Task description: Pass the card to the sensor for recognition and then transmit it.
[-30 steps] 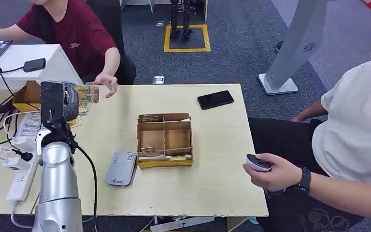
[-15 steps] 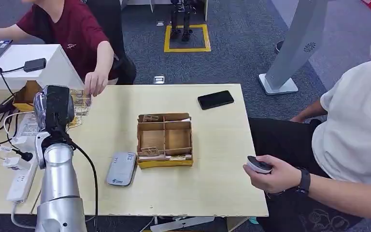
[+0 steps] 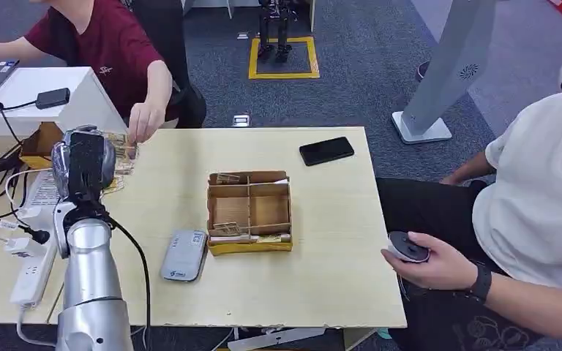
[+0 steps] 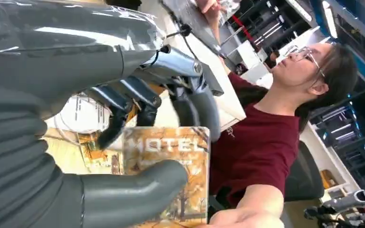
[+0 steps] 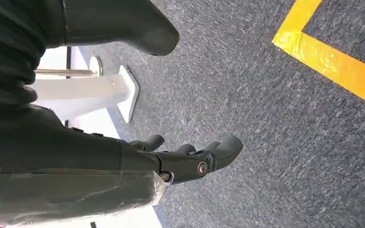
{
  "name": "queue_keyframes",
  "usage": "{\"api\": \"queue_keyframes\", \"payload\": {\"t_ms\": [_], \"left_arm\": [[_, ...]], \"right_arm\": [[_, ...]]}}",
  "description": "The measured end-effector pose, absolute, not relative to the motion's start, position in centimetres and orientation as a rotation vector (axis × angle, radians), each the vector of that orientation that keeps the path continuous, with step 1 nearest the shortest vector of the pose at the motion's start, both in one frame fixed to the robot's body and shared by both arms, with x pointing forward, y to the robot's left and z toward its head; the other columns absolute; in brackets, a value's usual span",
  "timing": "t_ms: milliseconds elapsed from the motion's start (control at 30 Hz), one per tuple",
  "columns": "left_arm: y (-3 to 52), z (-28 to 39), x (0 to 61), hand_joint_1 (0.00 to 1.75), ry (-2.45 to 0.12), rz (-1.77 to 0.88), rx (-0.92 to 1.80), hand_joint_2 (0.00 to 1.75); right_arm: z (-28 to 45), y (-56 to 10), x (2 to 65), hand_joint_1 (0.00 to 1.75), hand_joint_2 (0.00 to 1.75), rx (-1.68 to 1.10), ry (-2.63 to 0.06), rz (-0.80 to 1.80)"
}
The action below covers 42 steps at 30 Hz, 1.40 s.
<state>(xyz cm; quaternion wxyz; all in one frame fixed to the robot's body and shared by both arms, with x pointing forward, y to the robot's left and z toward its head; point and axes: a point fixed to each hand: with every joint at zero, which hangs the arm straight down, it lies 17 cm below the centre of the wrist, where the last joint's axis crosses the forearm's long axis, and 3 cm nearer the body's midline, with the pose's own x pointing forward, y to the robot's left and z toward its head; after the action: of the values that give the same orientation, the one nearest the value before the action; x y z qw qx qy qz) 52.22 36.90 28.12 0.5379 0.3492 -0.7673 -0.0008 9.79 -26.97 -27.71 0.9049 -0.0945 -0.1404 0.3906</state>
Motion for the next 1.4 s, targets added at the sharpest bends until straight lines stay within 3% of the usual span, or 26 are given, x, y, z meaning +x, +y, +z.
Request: {"api": "queue_keyframes", "payload": {"t_ms": [633, 767, 900, 1233, 1400], "left_arm": [[34.4, 27.2, 53.1, 0.00, -1.843, 0.051, 0.537, 1.75], [29.3, 27.3, 50.8, 0.00, -1.981, -0.155, 0.400, 1.75], [22.9, 24.7, 44.0, 0.00, -2.124, -0.471, 0.322, 1.75], [14.2, 18.3, 36.3, 0.00, -2.030, -1.327, 0.975, 1.75], [13.5, 16.9, 35.6, 0.00, -2.021, -1.405, 0.981, 1.75]], "right_arm": [[-27.7, -27.2, 9.7, 0.00, 1.75, -0.202, -0.284, 0.791], [-27.7, -27.4, 9.9, 0.00, 1.75, -0.214, -0.299, 0.736], [-27.9, -28.0, 8.7, 0.00, 1.75, -0.221, -0.271, 0.678], [-27.7, -28.1, 9.3, 0.00, 1.75, -0.226, -0.314, 0.641], [-27.7, -28.1, 9.2, 0.00, 1.75, -0.224, -0.312, 0.641]]}}
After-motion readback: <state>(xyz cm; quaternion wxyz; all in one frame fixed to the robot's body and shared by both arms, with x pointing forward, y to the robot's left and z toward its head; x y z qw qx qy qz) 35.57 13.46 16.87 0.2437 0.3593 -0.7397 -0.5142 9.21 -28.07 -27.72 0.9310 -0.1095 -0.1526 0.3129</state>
